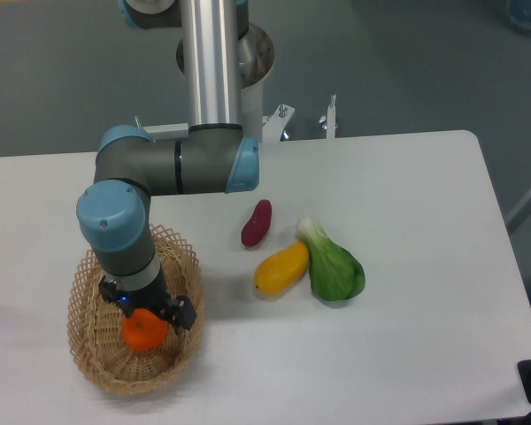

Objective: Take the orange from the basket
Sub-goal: 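Close the gripper on the orange inside the wicker basket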

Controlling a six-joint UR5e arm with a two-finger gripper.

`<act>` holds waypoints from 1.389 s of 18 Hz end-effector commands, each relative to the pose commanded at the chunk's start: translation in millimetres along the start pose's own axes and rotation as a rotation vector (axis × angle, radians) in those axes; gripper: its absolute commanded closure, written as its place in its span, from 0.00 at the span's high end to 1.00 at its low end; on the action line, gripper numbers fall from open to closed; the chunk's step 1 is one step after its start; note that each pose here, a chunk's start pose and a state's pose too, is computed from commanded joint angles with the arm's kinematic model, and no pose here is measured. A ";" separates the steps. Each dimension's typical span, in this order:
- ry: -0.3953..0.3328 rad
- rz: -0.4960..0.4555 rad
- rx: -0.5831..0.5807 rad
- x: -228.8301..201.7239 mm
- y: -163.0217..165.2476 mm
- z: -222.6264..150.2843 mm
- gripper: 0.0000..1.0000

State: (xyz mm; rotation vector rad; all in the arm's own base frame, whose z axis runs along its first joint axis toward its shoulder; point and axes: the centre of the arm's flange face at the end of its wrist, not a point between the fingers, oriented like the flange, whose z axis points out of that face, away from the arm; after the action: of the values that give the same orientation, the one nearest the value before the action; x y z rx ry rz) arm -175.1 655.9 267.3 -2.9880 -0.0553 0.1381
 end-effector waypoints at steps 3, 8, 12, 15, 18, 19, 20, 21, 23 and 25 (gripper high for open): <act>-0.002 -0.001 -0.003 -1.1 0.8 0.7 1.00; -0.010 -0.008 0.012 -3.2 -1.1 -7.3 1.00; -0.010 -0.013 0.014 -3.3 -1.3 -7.4 1.00; -0.012 -0.037 0.022 -4.3 -3.6 -10.6 1.00; -0.019 -0.048 0.037 -4.9 -7.0 -13.9 1.00; -0.021 -0.067 0.041 -5.0 -7.1 -13.9 1.00; -0.018 -0.081 0.041 -4.3 -6.1 -12.3 1.00; -0.018 -0.082 0.041 -3.7 -7.4 -10.7 1.00; -0.005 -0.123 0.020 5.7 -7.4 3.9 1.00; 0.002 -0.117 0.005 12.6 -5.0 12.1 1.00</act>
State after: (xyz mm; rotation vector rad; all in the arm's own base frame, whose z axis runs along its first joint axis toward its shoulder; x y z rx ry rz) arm -163.9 663.2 255.0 -2.9708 -0.2287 0.1214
